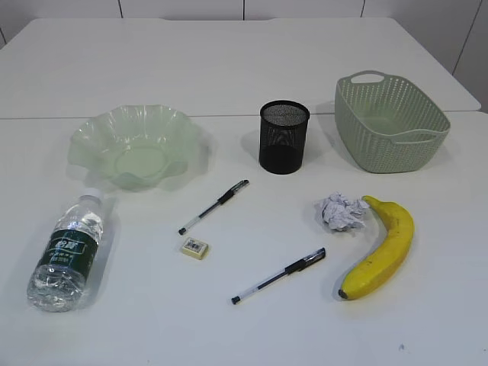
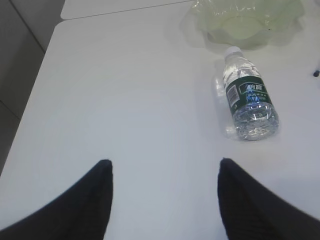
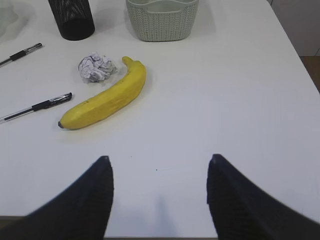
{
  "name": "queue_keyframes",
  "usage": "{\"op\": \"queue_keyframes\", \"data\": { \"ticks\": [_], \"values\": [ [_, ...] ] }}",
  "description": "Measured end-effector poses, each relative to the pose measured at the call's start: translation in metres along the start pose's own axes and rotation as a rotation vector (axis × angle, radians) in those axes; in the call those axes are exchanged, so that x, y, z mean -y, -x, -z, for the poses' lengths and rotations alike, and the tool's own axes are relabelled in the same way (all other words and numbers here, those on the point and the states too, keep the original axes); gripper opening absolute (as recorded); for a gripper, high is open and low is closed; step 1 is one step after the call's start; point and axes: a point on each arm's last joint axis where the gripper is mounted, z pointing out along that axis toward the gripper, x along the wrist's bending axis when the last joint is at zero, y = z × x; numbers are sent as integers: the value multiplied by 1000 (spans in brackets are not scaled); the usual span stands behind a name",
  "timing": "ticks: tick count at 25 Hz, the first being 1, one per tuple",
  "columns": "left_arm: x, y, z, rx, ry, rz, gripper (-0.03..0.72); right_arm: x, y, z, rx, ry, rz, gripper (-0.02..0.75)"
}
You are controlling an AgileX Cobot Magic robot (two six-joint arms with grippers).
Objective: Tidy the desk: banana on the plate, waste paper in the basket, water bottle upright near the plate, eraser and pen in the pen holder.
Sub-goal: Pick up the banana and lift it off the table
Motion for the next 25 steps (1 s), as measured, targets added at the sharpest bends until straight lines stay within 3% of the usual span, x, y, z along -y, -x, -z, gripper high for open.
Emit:
{"op": "queue_keyframes", "data": {
  "ticks": [25],
  "values": [
    [0, 0, 0, 0, 0, 0, 466, 0, 0, 0, 0, 0, 0, 442]
  ]
}}
